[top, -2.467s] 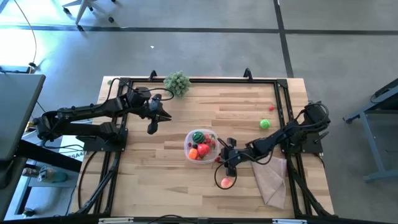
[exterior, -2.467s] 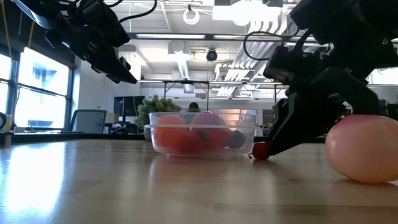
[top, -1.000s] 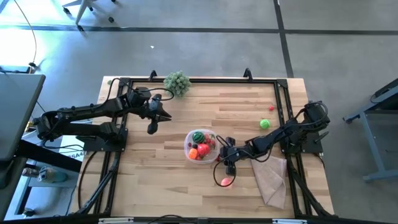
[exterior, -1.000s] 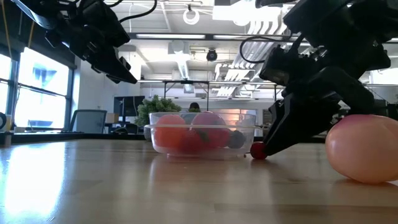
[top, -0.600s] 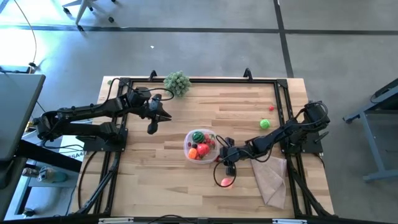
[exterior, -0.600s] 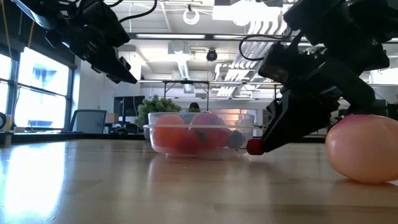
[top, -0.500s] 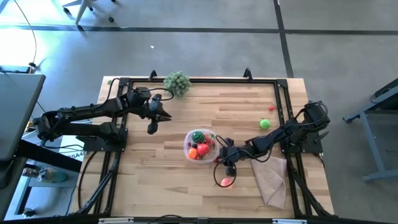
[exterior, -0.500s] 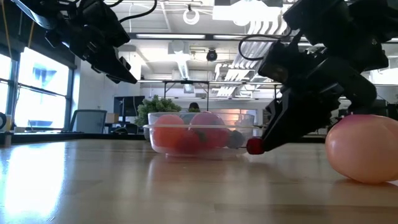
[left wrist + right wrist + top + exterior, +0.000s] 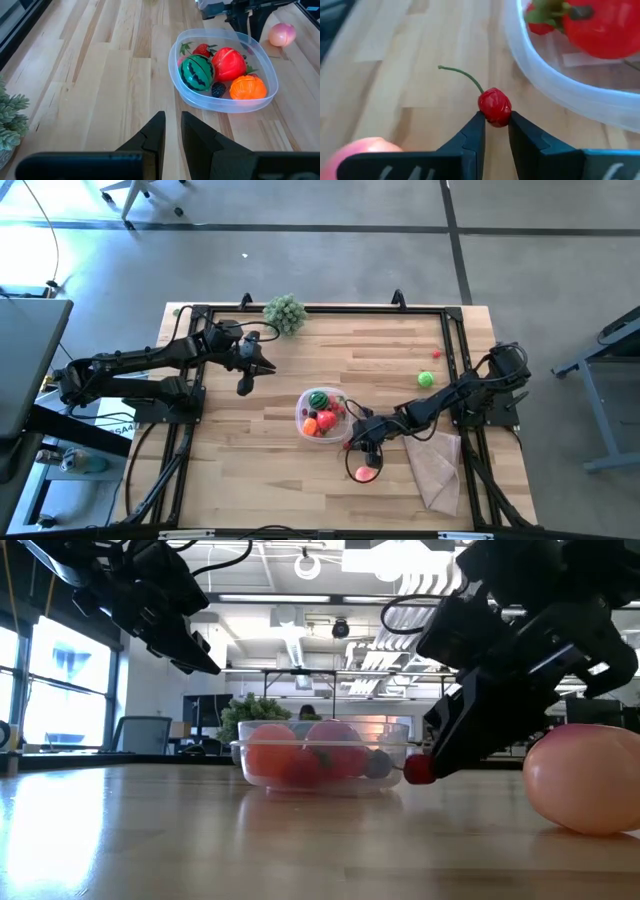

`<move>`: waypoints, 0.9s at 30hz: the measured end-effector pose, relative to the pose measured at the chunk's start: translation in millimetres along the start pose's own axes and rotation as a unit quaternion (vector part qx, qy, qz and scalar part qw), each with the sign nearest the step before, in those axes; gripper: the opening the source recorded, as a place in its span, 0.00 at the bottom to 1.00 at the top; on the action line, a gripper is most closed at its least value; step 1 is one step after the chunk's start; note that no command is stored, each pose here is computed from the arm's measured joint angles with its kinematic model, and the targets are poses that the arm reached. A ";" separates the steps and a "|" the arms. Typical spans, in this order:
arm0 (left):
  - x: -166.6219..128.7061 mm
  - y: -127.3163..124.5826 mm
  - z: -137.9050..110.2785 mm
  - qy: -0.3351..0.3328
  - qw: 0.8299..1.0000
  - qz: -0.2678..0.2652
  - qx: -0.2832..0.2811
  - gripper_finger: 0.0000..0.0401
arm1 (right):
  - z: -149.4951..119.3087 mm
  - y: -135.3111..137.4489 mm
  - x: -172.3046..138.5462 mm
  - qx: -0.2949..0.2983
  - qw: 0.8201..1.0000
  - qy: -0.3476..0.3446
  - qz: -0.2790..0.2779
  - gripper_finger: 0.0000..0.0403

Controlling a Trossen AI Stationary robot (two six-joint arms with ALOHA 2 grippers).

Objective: Pick and placing Produce into tupperware
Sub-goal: Put the bottom cherry into the transparent container

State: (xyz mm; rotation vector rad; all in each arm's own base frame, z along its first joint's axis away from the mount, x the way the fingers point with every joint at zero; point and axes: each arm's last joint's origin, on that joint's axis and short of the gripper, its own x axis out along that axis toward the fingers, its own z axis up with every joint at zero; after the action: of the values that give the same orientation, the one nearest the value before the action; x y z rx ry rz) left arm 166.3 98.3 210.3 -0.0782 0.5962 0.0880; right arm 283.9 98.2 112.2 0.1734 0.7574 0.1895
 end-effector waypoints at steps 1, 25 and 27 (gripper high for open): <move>0.0 -0.1 0.0 0.000 1.000 0.000 0.000 0.13 | 0.7 0.6 0.0 -0.001 1.000 -0.003 0.007 0.15; 0.0 -0.1 0.0 0.000 1.000 0.000 0.000 0.13 | 42.4 1.0 -46.7 -0.145 0.969 -0.139 -0.144 0.15; -0.1 0.0 0.0 0.000 1.000 0.000 0.000 0.13 | 43.1 -4.8 -47.0 -0.140 0.966 -0.137 -0.170 0.15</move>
State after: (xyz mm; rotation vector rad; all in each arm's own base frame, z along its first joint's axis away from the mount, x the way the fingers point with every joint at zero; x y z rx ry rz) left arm 166.2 98.3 210.3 -0.0779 0.5961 0.0885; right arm 280.9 78.9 173.1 -0.1968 0.4683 -0.0555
